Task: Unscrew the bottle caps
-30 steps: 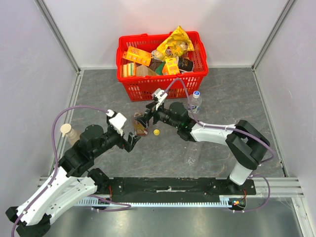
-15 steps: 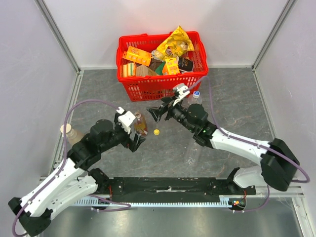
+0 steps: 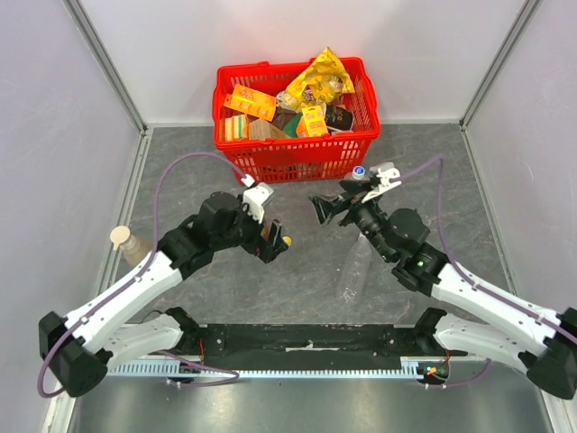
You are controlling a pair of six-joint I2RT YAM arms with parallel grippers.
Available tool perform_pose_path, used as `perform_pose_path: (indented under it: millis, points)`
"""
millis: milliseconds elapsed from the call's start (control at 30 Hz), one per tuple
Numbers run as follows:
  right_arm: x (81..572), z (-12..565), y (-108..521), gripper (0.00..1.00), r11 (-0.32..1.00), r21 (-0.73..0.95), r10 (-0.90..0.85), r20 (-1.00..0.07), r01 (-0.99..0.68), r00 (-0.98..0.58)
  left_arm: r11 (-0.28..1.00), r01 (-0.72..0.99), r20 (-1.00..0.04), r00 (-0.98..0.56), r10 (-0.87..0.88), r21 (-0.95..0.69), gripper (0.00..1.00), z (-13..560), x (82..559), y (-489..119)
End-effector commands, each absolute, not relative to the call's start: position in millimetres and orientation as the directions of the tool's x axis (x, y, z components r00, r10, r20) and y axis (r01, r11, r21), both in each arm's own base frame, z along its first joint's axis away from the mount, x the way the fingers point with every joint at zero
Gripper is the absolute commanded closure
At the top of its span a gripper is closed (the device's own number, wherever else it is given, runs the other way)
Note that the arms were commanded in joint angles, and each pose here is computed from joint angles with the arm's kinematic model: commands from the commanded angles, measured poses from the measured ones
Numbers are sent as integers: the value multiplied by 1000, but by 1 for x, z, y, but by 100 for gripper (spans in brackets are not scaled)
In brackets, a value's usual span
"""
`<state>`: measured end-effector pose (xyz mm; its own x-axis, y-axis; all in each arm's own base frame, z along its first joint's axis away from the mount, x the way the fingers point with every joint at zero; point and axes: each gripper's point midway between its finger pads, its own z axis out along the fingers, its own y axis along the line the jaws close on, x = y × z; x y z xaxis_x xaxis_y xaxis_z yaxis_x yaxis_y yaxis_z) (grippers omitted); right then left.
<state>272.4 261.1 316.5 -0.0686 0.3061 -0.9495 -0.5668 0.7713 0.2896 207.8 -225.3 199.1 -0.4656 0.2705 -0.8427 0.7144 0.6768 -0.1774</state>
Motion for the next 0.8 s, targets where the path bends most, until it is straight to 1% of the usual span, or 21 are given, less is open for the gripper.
perform_pose_path:
  millis: [0,233,333,567,767]
  points:
    - [268,337,227,2,818,299,339,-941,-492,-8,646,696,-831,-530,167,-314,2,221,220,-262]
    - [259,354,209,2,829,299,355,-934,-473,32,642,699,-796,-564,223,-315,2,215,225,-310]
    - [257,358,204,2,829,304,366,-930,-470,43,651,683,-758,-604,246,-332,2,201,226,-331]
    - [254,357,194,2,842,301,359,-932,-447,49,643,691,-680,-646,346,-330,2,163,200,-388]
    - [252,357,186,2,857,285,343,-937,-429,61,668,680,-637,-665,389,-303,2,138,189,-407]
